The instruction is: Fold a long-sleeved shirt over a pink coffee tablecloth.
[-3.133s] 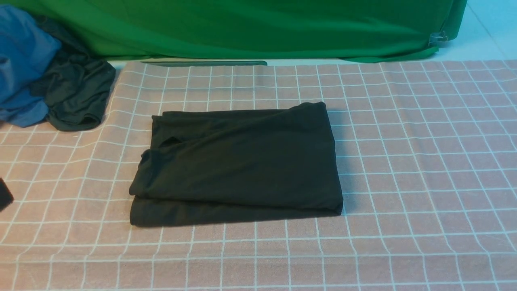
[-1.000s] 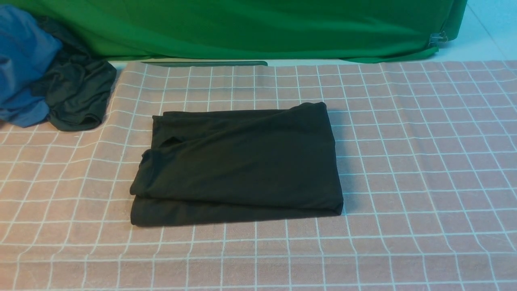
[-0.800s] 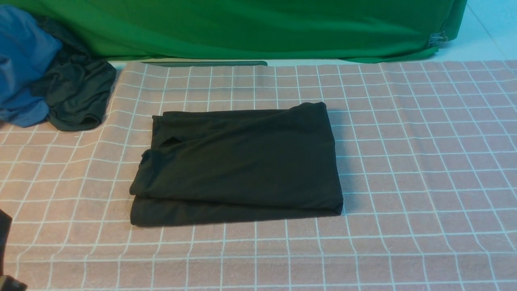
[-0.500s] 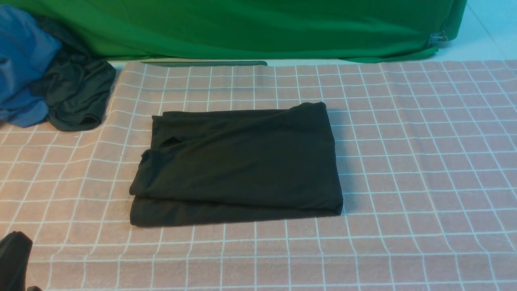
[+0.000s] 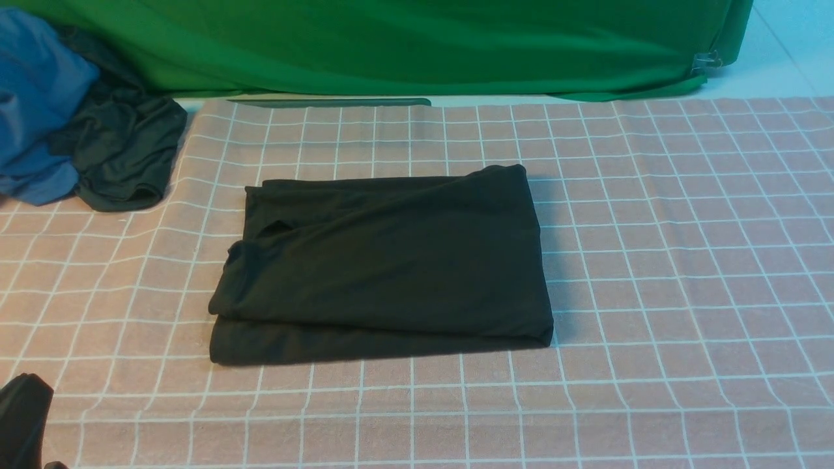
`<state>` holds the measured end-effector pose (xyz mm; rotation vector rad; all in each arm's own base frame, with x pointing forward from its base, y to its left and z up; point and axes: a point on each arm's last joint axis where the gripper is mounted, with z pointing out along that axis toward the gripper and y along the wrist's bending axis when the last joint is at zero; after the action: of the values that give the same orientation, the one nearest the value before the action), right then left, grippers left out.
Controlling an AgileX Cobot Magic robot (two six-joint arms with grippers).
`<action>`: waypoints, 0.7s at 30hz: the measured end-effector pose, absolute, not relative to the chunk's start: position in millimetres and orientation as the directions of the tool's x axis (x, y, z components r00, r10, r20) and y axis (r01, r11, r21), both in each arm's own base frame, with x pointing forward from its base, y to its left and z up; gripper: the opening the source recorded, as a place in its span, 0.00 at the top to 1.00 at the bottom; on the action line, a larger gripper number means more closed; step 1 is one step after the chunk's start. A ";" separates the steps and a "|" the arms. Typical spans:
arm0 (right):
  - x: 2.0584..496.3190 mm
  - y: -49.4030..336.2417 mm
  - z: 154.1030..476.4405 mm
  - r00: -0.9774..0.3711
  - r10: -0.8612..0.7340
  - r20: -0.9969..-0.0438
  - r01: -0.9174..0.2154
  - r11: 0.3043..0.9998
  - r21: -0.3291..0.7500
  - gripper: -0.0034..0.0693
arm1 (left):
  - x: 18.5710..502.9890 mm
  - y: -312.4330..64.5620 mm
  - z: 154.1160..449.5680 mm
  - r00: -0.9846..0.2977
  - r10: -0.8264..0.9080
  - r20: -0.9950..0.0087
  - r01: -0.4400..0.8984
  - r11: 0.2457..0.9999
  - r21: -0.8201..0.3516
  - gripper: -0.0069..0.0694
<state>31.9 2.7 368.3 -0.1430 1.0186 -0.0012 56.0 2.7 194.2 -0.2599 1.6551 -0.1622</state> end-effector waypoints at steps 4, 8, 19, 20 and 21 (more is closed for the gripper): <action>31.9 2.7 368.3 0.525 -0.068 -0.848 -0.066 0.991 -0.120 0.63 | 56.0 2.7 194.2 -0.086 -0.264 -0.961 -0.073 0.963 -0.258 0.89; 31.9 2.7 368.3 0.525 -0.068 -0.848 -0.066 0.991 -0.120 0.63 | 56.0 2.7 194.2 -0.086 -0.264 -0.961 -0.073 0.963 -0.258 0.89; 33.7 3.8 364.9 0.490 -0.077 -0.868 -0.076 0.989 -0.130 0.63 | 56.1 2.7 194.3 -0.085 -0.260 -0.962 -0.073 0.964 -0.255 0.89; 34.6 4.4 362.7 0.468 -0.081 -0.880 -0.086 0.987 -0.137 0.63 | 56.1 2.7 194.3 -0.085 -0.260 -0.962 -0.073 0.964 -0.255 0.89; 35.4 5.2 359.7 0.441 -0.092 -0.893 -0.092 0.985 -0.147 0.63 | 56.1 2.7 194.3 -0.085 -0.260 -0.962 -0.073 0.964 -0.255 0.89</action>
<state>35.4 5.2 359.7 -0.1835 1.1163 -0.0004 56.1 2.7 194.3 -0.2562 1.6547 -0.1590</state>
